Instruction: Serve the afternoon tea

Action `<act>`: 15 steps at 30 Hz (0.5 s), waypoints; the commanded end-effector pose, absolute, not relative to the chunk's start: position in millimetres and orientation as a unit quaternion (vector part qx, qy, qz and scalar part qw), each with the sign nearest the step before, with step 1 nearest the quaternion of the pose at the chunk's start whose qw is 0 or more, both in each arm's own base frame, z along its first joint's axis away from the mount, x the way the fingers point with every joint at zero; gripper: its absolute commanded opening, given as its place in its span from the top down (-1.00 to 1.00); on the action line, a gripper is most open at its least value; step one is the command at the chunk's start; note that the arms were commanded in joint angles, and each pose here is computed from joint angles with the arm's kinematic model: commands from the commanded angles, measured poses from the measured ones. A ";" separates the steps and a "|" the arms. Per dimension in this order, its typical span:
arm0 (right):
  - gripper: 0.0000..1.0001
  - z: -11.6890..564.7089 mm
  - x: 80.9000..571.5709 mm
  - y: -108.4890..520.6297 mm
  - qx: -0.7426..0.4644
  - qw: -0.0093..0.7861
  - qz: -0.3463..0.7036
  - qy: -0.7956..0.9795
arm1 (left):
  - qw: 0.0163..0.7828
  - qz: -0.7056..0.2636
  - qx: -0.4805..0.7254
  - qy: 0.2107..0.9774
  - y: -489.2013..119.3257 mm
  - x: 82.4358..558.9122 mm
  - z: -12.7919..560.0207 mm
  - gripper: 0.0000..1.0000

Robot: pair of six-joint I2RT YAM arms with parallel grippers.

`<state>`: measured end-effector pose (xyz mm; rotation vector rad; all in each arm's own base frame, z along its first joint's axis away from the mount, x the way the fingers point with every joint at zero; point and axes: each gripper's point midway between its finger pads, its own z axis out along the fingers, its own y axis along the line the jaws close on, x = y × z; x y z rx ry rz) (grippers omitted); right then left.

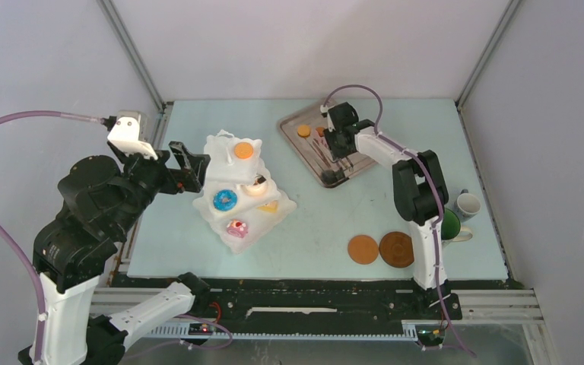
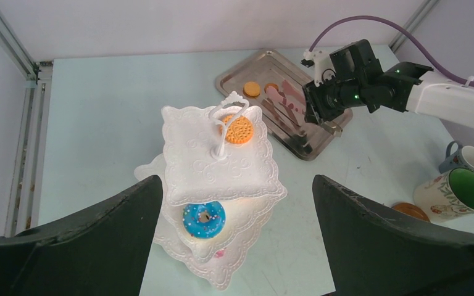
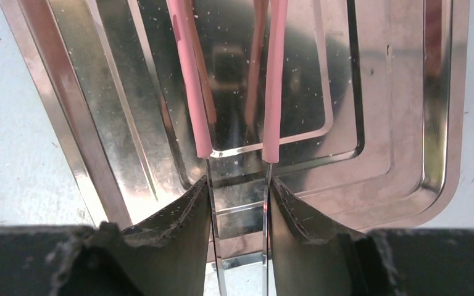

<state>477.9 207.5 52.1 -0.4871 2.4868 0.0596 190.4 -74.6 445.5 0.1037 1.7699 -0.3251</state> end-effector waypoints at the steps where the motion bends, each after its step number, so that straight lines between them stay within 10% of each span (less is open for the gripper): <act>1: 0.22 67.2 497.5 210.1 -0.186 0.320 0.021 0.929 | 0.633 -0.128 0.048 0.762 -70.3 192.8 450.7 -0.99; 15: 0.22 63.2 515.4 220.2 -0.188 0.319 0.026 0.928 | 0.632 -0.125 0.048 0.763 -69.8 193.4 449.7 -0.99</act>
